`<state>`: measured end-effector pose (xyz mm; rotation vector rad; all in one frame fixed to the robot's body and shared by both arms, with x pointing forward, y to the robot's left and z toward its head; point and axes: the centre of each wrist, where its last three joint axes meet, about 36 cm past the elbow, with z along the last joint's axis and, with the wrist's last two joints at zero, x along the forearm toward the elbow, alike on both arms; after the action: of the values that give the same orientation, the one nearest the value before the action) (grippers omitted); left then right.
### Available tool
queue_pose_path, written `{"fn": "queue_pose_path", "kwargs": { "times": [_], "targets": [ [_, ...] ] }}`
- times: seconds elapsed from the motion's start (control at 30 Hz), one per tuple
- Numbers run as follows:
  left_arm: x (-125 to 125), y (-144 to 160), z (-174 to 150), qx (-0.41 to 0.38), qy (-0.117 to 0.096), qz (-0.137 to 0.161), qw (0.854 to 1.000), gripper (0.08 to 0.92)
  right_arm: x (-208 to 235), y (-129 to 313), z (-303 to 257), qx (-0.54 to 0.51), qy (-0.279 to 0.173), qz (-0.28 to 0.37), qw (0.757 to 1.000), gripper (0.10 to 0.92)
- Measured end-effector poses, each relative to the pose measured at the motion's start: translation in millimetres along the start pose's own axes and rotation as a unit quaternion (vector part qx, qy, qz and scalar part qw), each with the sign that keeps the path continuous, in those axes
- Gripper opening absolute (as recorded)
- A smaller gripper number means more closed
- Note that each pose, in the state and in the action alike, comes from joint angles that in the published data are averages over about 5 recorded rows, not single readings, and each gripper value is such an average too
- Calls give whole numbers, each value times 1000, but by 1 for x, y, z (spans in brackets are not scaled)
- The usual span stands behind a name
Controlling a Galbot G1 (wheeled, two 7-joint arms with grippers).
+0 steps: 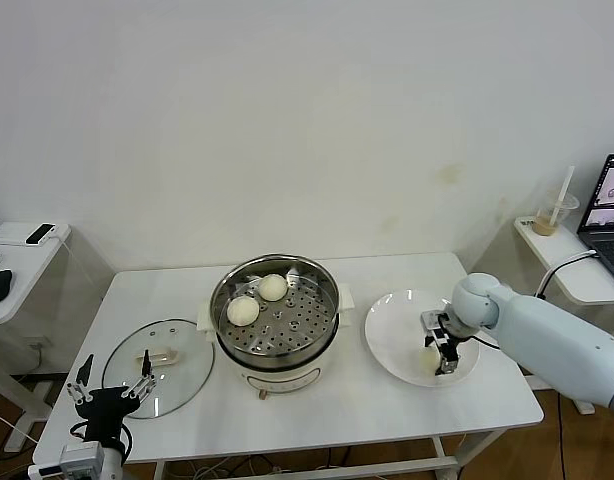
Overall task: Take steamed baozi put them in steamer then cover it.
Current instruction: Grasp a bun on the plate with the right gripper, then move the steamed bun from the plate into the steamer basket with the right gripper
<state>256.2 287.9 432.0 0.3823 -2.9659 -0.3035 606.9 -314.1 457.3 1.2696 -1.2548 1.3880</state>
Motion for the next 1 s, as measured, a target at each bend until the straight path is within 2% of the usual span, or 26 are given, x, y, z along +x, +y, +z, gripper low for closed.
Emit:
{"fn": "queue_pose_path", "kwargs": {
  "times": [0.13, 0.47, 0.73, 1.0],
  "targets": [
    [0, 0, 0, 0, 0, 0, 1000, 823, 4, -1, 2, -1, 0, 1, 1000, 596],
    [0, 0, -3, 1, -3, 2, 1000, 823, 36, -12, 8, -1, -13, 13, 1000, 594],
    [0, -2, -4, 1, -5, 4, 1000, 823, 94, -39, -3, 16, -32, 42, 998, 598],
    [4, -3, -7, 2, -7, 6, 1000, 823, 166, -68, -42, 57, -51, 85, 993, 602]
  ]
}}
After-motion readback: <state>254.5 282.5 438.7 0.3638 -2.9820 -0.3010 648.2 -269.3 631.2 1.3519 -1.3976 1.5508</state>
